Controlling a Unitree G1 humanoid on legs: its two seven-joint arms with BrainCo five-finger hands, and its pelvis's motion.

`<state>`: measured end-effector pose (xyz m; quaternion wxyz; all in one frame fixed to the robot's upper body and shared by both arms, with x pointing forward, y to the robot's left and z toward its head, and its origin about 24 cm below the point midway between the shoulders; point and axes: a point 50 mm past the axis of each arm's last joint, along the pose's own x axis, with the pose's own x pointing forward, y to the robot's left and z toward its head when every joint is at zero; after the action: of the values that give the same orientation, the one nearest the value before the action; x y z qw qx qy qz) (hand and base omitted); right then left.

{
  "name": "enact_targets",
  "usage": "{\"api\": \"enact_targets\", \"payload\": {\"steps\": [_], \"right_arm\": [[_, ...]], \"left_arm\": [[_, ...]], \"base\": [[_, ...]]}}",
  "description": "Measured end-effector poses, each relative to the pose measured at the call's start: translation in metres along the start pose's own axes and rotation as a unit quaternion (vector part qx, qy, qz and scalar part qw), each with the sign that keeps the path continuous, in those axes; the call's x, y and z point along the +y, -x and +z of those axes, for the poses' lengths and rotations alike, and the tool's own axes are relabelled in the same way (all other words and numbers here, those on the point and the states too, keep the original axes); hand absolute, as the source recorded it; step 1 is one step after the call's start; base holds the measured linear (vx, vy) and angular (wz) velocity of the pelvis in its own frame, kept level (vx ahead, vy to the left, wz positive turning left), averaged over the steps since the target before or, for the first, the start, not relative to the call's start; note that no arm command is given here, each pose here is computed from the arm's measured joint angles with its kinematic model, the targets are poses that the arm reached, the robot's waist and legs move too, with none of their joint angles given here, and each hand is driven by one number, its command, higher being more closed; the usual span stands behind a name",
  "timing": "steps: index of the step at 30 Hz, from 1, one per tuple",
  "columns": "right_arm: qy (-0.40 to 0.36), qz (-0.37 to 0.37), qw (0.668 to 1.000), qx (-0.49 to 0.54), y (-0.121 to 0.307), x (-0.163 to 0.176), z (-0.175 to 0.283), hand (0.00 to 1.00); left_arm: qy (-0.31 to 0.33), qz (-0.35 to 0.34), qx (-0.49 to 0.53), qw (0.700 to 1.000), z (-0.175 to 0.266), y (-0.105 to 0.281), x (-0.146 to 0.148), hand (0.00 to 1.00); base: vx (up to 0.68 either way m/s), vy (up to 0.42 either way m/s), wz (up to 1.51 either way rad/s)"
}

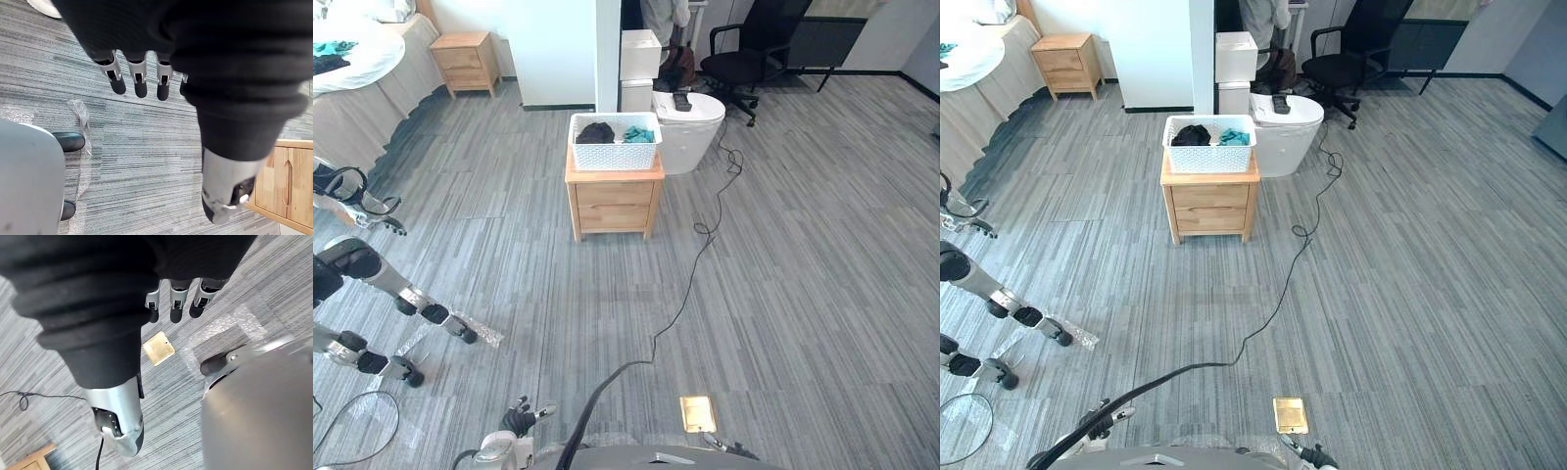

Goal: Pick up the laundry basket with both hands and put the clothes into the washing machine.

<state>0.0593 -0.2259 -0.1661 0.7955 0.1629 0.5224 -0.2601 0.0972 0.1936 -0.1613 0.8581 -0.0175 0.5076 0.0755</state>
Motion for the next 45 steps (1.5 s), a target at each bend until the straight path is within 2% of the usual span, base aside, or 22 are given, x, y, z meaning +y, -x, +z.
{"api": "enact_targets", "payload": {"steps": [10,36,45], "right_arm": [[0.000,-0.003,1.000,0.016,0.000,-0.003,-0.005,0.00],[-0.006,-0.005,1.000,0.017,0.000,-0.004,-0.005,0.00],[0.001,0.005,1.000,0.008,-0.002,0.003,0.003,0.00]], "left_arm": [[0.016,0.020,0.014,1.000,-0.005,0.001,0.009,0.00],[0.014,0.027,0.017,0.999,-0.006,0.001,0.011,0.00],[0.009,0.036,0.033,0.999,-0.011,0.002,0.019,0.00]], "base": [[-0.01,-0.004,0.00],[-0.01,-0.004,0.00],[-0.01,-0.002,-0.15]]}}
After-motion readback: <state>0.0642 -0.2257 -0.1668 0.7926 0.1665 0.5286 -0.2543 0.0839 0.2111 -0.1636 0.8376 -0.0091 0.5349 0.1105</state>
